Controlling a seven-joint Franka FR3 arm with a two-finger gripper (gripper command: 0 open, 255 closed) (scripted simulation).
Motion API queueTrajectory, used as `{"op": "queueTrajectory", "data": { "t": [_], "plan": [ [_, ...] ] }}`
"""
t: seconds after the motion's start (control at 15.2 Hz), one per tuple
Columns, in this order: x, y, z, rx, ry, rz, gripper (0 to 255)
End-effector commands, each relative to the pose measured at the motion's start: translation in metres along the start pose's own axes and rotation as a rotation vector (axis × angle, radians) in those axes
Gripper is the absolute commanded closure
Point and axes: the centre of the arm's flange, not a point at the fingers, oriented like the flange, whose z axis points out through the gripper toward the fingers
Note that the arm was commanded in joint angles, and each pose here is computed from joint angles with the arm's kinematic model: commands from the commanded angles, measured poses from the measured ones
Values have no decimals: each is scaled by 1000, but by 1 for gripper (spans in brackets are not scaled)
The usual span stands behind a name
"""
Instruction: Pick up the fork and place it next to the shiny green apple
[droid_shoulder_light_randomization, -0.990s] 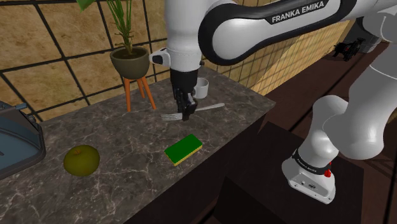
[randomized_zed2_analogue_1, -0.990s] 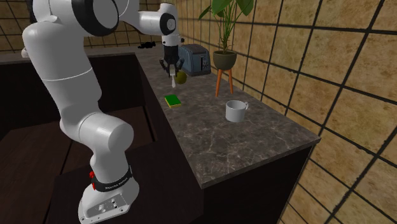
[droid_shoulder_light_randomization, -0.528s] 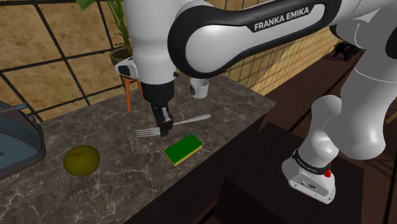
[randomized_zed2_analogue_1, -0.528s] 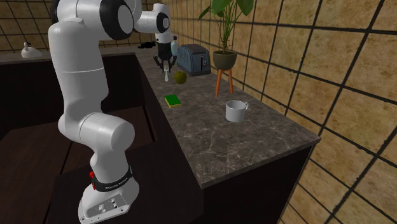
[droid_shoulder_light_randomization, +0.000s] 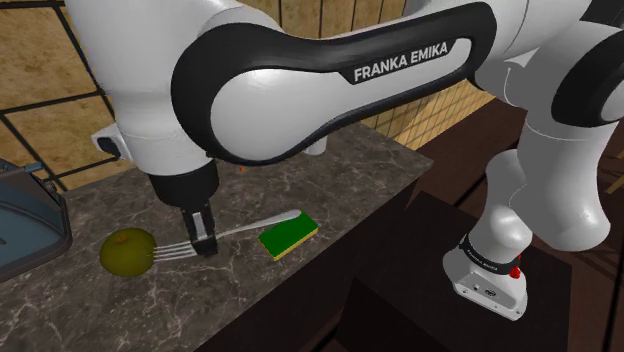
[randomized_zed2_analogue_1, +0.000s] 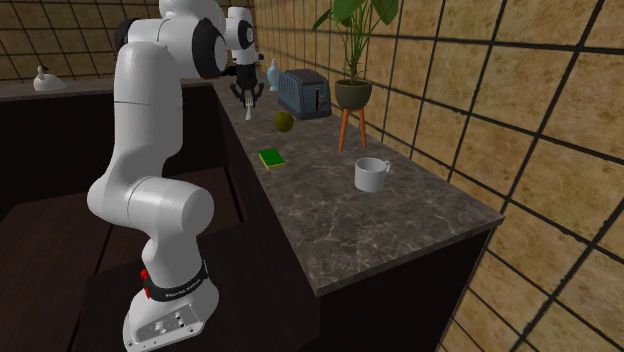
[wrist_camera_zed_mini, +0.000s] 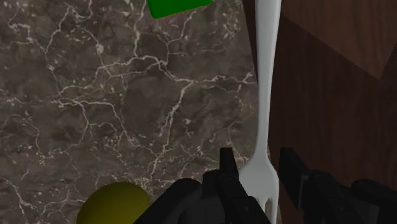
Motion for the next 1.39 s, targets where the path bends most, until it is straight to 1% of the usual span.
{"op": "queueTrajectory", "data": {
  "t": [0.0,0.26,0.33,1.32],
  "plan": [
    [23,-13,2,0,0,2,255],
    [70,-37,5,0,0,2,255],
    [77,-40,5,0,0,2,255],
    [73,-39,84,0,0,2,255]
  ]
}}
